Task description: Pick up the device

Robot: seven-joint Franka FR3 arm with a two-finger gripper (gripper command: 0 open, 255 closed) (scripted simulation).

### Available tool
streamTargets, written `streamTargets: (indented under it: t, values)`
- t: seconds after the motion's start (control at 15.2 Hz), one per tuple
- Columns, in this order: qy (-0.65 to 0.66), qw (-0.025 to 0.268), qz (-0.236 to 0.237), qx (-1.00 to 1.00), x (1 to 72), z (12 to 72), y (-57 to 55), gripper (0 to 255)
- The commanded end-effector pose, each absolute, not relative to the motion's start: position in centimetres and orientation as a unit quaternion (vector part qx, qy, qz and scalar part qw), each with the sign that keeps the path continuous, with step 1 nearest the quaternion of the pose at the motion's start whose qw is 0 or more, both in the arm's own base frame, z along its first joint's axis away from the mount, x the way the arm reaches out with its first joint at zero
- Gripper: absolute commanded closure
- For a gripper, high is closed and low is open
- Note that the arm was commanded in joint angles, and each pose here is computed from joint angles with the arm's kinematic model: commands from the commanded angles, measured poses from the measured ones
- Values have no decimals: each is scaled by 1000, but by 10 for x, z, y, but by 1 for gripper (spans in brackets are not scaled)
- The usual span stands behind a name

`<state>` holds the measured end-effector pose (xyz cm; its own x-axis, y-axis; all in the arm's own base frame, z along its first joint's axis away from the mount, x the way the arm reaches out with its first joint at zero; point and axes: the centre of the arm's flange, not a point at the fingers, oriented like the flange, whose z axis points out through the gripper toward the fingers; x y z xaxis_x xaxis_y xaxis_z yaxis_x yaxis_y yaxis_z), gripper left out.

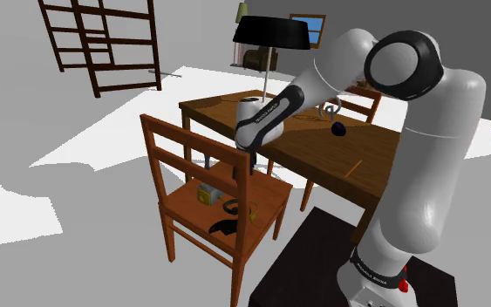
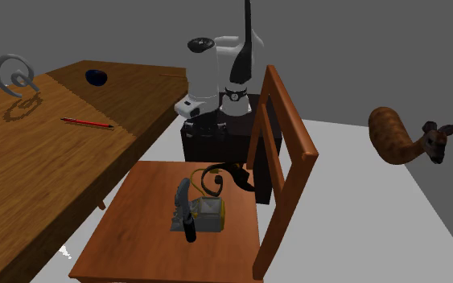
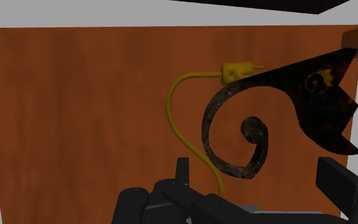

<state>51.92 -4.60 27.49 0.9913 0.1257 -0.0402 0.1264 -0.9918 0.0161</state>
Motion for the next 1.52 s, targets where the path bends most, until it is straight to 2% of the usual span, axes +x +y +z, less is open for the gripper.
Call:
streamTargets:
  t: [0.0, 0.73, 1.32, 1.39, 1.45]
  values:
    - [69, 5, -18, 997, 537, 253, -46, 0]
    - [98, -15, -9, 995, 623, 144, -43, 0]
    - [98, -15, -9, 995, 623, 104, -43, 0]
    - [98, -15, -9, 995, 622, 104, -43, 255]
    - [98, -15, -9, 995, 622, 104, -42, 255]
